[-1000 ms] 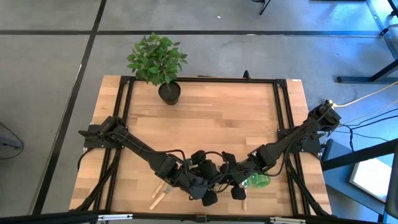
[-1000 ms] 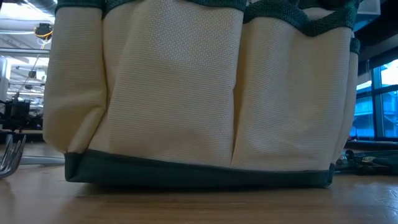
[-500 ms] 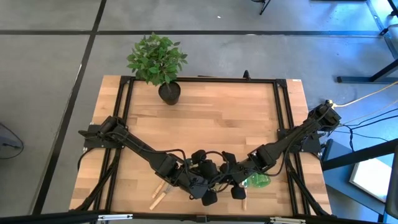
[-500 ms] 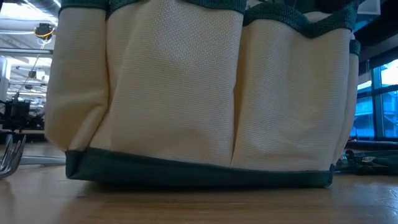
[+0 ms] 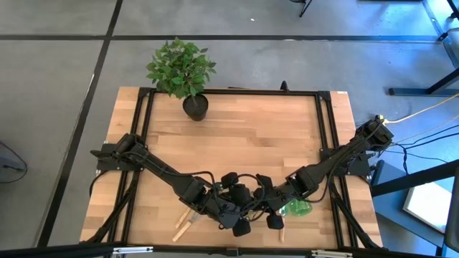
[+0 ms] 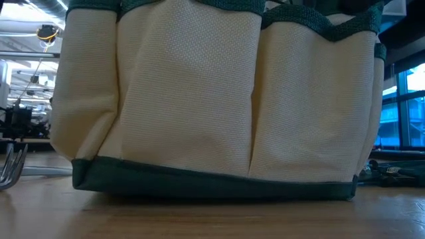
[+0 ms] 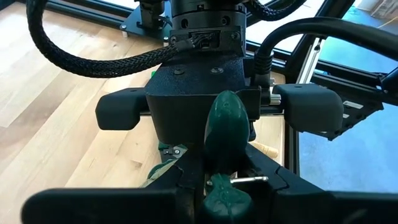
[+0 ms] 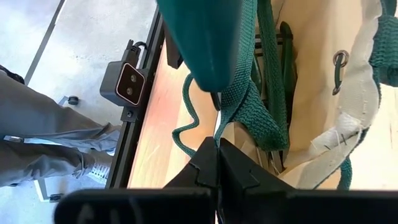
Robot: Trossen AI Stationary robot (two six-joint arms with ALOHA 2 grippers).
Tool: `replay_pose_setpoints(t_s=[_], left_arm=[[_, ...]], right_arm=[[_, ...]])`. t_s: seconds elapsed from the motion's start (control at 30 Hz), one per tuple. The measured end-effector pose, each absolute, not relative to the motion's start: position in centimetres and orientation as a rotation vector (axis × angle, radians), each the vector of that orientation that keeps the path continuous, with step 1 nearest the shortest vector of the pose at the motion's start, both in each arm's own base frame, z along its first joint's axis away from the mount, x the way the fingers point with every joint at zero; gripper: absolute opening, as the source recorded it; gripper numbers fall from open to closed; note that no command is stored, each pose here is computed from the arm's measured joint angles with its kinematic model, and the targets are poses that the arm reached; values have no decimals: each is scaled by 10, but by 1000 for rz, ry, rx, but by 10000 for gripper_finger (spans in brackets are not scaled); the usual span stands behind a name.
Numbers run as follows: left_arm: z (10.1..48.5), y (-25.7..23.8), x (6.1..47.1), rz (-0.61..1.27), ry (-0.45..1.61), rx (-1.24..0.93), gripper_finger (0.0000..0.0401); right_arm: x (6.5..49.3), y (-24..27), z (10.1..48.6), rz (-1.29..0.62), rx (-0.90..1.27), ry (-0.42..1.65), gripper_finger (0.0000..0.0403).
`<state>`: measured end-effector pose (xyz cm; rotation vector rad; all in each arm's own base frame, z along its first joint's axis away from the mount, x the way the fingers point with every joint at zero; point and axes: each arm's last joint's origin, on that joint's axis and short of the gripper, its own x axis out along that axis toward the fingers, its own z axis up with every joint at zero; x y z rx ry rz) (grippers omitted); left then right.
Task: Pick & Place Garden tools in Gardening bag
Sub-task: Put the top green shear scissors into the brown gardening bag
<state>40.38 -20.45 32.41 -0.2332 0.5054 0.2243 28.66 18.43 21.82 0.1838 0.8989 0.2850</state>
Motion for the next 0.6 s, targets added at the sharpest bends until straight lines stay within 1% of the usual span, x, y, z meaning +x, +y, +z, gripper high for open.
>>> replay_pose_setpoints(t_s=[0.23,0.33,0.43,0.6], left_arm=[[324,-204,404,227,500,-226,62],[325,-204,404,228,499,-225,62],[325,-204,404,239,491,-224,62],[329,-207,402,266,454,-227,62]], right_arm=[[287,184,218,282,191,901,3],[286,184,219,270,228,906,3],[285,183,223,260,278,903,2],[282,181,233,251,298,870,1]])
